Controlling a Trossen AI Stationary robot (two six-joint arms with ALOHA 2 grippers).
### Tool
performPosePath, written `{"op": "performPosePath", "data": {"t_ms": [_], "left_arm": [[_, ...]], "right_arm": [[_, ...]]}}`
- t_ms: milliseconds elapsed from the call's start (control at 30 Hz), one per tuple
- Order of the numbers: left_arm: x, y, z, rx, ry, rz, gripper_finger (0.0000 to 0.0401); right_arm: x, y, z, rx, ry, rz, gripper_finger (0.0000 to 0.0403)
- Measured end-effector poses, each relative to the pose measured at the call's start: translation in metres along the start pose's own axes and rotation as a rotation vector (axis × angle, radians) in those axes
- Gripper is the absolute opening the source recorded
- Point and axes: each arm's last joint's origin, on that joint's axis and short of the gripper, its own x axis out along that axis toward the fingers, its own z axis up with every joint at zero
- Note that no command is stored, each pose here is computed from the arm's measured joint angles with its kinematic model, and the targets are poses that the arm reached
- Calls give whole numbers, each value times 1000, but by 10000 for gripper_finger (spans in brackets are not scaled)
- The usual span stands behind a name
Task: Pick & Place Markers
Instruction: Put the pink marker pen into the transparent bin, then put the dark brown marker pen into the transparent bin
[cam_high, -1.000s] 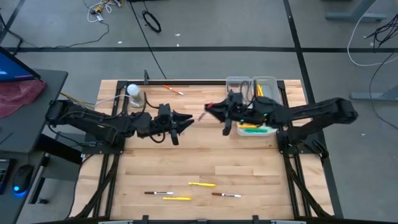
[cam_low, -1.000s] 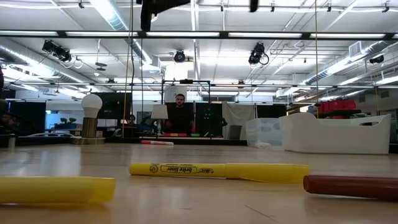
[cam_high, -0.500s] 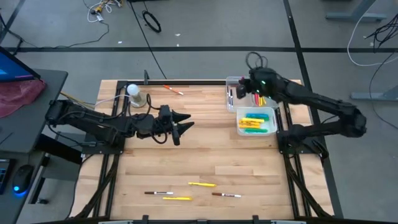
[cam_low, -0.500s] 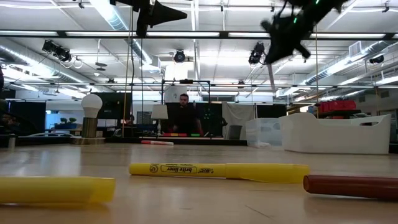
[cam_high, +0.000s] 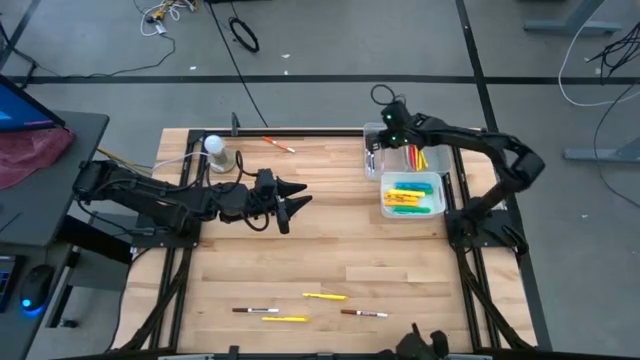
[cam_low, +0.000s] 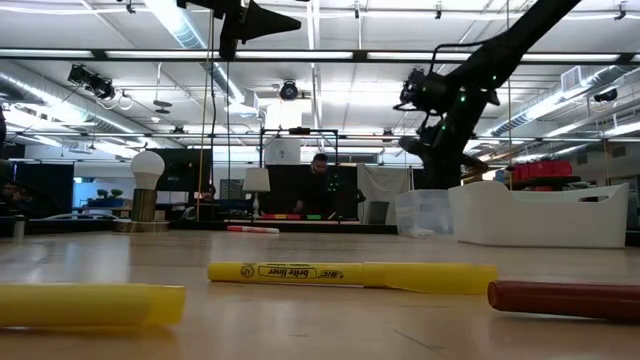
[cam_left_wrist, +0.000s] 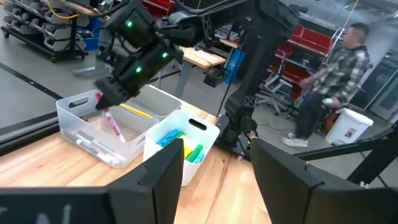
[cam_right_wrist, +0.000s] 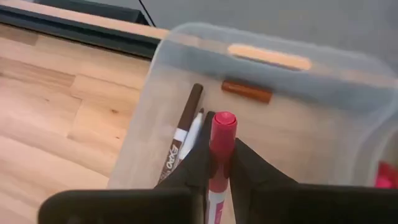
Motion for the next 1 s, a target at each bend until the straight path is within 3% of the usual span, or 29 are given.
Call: {"op": "performPosePath", "data": {"t_ms": [267, 533, 733, 1000], "left_arm": [[2, 4, 2, 0, -6, 15, 193], [3, 7, 3, -1, -11, 27, 193], [3, 7, 3, -1, -10, 27, 193], [1, 7, 0, 120, 23, 29, 193]], "right_arm": [[26, -1, -8, 90, 77, -20, 66], [21, -1, -6, 81, 65, -12, 126], [-26, 4, -2, -27, -5, 51, 156], [-129, 41, -28, -209, -196, 337, 140]]}}
